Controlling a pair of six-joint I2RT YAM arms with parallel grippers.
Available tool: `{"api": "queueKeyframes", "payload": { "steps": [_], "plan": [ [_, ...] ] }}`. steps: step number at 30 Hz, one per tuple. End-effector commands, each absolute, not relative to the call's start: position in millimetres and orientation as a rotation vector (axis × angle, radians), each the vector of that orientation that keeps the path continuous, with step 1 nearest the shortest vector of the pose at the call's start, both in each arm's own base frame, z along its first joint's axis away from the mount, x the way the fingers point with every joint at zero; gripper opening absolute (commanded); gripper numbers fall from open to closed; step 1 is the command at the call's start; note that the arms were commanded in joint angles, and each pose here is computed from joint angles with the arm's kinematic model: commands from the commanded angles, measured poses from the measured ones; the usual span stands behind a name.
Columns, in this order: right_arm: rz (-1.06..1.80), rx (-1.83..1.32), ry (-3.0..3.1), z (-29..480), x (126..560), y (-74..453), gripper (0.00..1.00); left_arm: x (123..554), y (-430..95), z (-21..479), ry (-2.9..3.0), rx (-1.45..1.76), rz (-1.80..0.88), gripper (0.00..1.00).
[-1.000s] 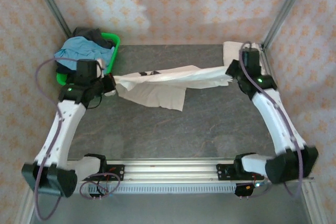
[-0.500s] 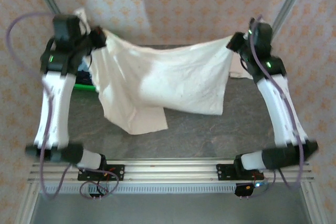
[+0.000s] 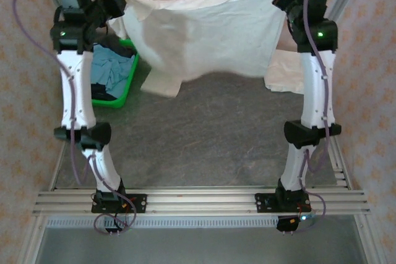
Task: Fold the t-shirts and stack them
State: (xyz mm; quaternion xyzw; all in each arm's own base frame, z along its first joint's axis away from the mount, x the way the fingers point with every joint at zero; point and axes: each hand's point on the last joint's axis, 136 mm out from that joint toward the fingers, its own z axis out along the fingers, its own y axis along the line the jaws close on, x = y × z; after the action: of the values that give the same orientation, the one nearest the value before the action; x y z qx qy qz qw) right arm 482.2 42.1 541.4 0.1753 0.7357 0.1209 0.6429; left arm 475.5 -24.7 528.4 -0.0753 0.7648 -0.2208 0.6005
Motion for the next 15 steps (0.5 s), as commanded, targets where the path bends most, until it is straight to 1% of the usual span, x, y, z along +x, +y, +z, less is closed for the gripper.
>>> {"api": "queueKeyframes", "payload": {
  "steps": [1, 3, 5, 8, 10, 12, 13, 15],
  "plan": [
    [0.184, 0.388, 1.762, 525, 453, 29, 0.00, 411, -41, 581, 1.629, -0.023, -0.517, 0.00],
    [0.160, 0.391, 1.817, 498, 444, 27, 0.00, 396, -50, 554, 1.669, 0.008, -0.540, 0.00],
    [0.174, 0.389, 1.841, 465, 435, 28, 0.00, 386, -52, 506, 1.721, -0.035, -0.515, 0.00],
    [0.223, 0.389, 1.953, 385, 412, 35, 0.00, 368, -54, 405, 1.888, -0.146, -0.473, 0.00],
    [0.218, 0.445, 2.053, 322, 390, 32, 0.00, 353, -67, 322, 2.039, -0.184, -0.510, 0.00],
    [0.210, 0.479, 2.151, 267, 369, 31, 0.00, 332, -68, 250, 2.209, -0.249, -0.483, 0.00],
    [0.187, 0.506, 2.219, 234, 357, 28, 0.00, 318, -65, 217, 2.297, -0.286, -0.454, 0.00],
    [0.116, 0.580, 2.293, 194, 328, 16, 0.00, 293, -56, 175, 2.410, -0.351, -0.401, 0.00]
  ]
}}
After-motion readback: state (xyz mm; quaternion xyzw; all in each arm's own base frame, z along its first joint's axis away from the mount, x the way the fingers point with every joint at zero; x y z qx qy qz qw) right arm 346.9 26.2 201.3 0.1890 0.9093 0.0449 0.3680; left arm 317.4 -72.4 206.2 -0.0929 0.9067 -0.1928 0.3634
